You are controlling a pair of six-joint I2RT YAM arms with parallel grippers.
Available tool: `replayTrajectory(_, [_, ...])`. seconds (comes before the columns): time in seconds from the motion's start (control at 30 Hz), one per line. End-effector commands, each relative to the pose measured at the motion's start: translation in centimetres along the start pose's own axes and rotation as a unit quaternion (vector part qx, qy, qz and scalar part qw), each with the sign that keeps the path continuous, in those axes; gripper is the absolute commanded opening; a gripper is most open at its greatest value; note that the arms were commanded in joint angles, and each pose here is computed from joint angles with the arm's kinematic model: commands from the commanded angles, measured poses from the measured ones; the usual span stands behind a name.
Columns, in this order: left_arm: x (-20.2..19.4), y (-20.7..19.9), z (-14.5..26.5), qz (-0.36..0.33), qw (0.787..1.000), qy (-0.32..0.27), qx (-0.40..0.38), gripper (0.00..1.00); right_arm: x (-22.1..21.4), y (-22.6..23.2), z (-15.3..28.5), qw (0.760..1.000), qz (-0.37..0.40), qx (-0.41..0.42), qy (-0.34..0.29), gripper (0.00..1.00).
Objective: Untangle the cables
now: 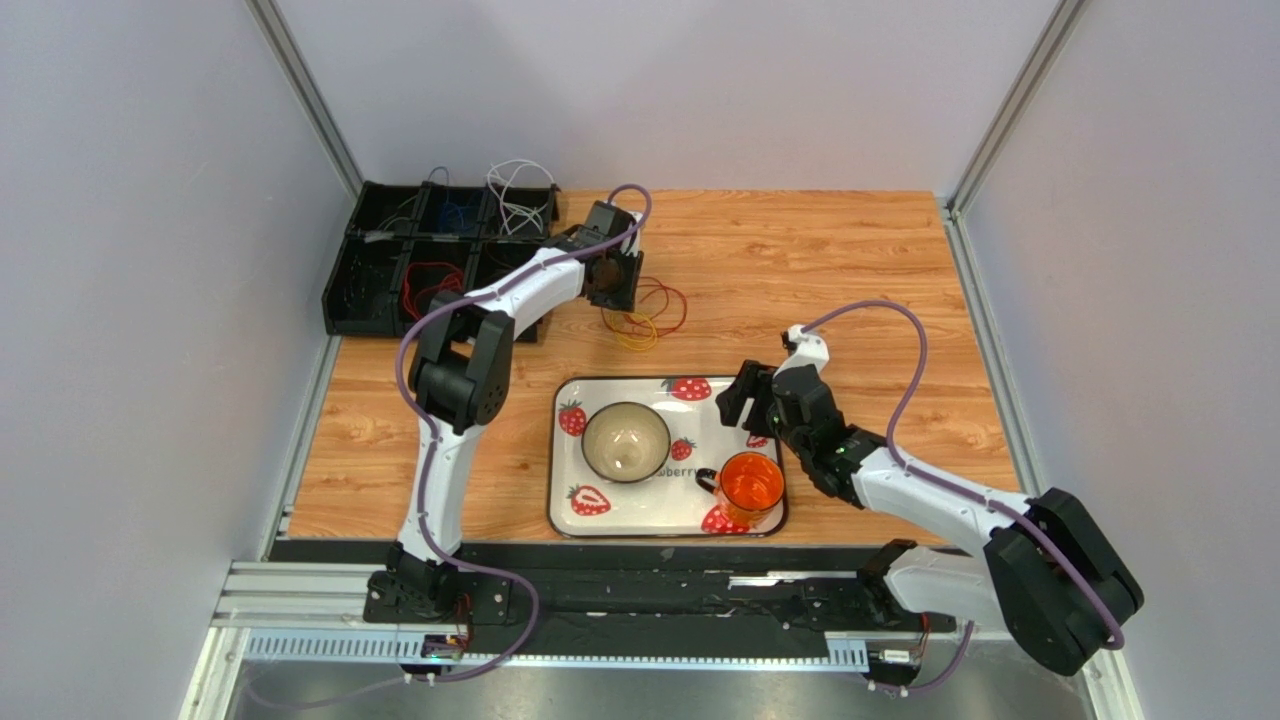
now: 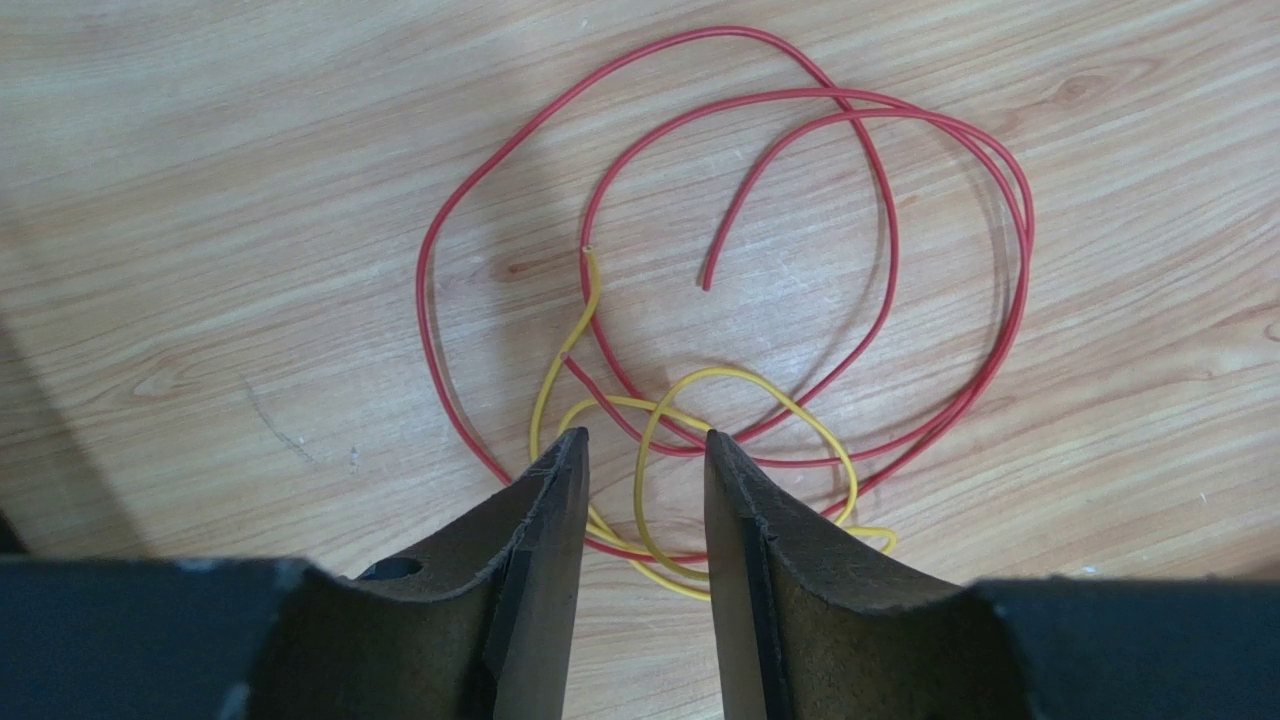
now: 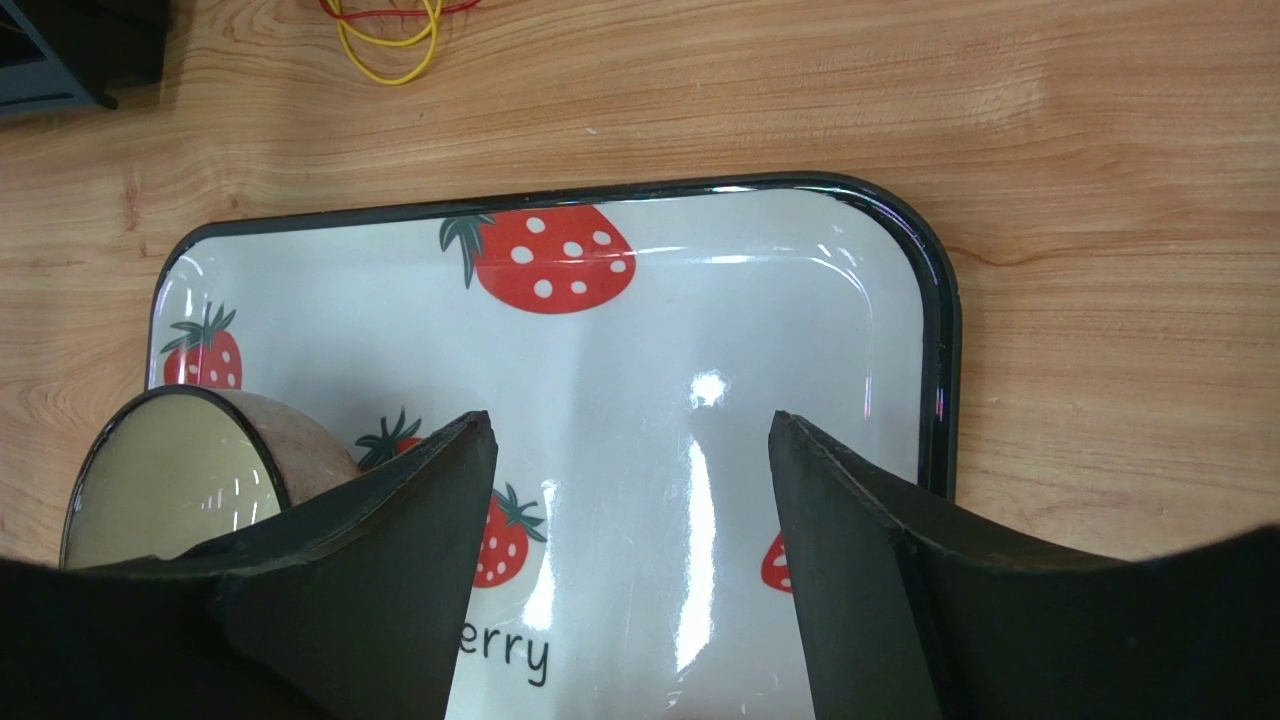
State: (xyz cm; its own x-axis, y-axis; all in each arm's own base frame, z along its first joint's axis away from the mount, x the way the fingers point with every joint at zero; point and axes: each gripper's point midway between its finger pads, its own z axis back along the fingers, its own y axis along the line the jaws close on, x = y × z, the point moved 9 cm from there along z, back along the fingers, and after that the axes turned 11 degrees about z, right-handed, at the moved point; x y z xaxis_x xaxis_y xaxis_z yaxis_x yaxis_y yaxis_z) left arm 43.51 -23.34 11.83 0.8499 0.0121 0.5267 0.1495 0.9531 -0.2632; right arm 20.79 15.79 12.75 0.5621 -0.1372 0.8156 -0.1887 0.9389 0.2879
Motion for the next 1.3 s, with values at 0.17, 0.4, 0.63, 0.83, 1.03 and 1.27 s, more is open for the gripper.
replayTrajectory(0.17, [0.4,-0.9,1.8,0.009,1.0,-0.002,-0.013,0.3,2.0,0.8,-0.3,0.999,-0.011,0.008,-0.035,0.7])
replayTrajectory(0.4, [0.3,-1.1,3.0,0.009,1.0,0.0,-0.003,0.07,1.9,0.8,-0.5,0.999,-0.008,0.007,-0.033,0.7])
replayTrajectory(0.63, [1.6,-2.3,5.9,0.007,0.999,-0.022,-0.03,0.0,2.1,1.0,-0.8,0.999,-0.003,0.009,-0.031,0.69])
replayTrajectory(0.83, [4.1,-3.3,12.7,0.006,0.996,-0.079,-0.036,0.0,2.0,1.2,-0.9,1.0,0.004,0.009,-0.028,0.68])
replayTrajectory(1.03, [5.7,-4.3,19.7,-0.009,0.991,-0.117,-0.059,0.0,2.0,1.3,-0.9,1.0,0.006,0.007,-0.028,0.68])
replayTrajectory(1.27, [6.8,-5.2,27.1,-0.01,0.98,-0.171,-0.098,0.0,1.9,1.6,-0.9,1.0,0.01,0.006,-0.025,0.67])
